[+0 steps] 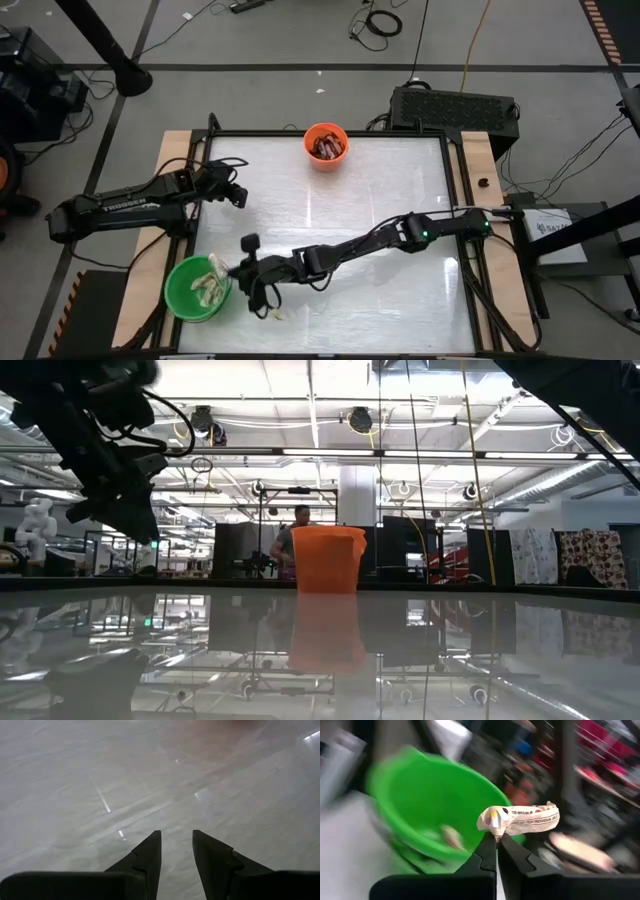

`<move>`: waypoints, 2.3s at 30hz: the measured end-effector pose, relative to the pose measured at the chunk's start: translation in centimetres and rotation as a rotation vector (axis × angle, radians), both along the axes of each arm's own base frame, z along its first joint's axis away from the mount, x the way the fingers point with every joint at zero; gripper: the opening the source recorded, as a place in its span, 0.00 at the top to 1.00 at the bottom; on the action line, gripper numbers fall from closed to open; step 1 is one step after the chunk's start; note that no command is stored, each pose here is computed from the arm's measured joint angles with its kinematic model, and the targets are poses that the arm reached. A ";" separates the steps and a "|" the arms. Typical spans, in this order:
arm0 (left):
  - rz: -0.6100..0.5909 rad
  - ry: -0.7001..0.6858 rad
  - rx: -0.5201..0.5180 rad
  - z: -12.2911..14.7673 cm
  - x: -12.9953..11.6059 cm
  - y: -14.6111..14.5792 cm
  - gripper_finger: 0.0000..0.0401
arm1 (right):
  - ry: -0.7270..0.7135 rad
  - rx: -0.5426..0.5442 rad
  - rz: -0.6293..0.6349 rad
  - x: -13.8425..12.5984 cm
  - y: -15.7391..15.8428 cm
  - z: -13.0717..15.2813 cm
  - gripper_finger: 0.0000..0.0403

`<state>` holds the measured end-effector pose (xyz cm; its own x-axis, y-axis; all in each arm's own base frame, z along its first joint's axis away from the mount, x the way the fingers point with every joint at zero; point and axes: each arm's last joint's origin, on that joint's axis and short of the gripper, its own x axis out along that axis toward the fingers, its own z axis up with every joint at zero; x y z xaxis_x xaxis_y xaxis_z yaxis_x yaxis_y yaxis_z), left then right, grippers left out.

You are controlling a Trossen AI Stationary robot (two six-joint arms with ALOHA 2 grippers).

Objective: Sort candy by brand, put in halloween buckets
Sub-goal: Put the white chocolate bar into the green bucket, then return to Home Position

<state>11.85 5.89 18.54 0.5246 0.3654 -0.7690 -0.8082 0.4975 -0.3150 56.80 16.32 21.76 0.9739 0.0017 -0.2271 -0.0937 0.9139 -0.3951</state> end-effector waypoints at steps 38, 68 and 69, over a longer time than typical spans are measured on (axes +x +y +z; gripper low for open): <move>0.008 -0.026 0.016 0.2 0.2 0.1 0.70 | -0.095 0.416 0.243 1.4 -1.9 -0.3 0.82; -0.391 -0.741 0.296 7.8 3.0 -3.0 0.70 | 0.312 0.223 0.044 -10.4 -13.4 17.9 0.65; -0.418 -0.767 0.309 8.3 2.7 -3.2 0.70 | 0.321 0.231 0.024 -11.1 -14.2 18.6 0.66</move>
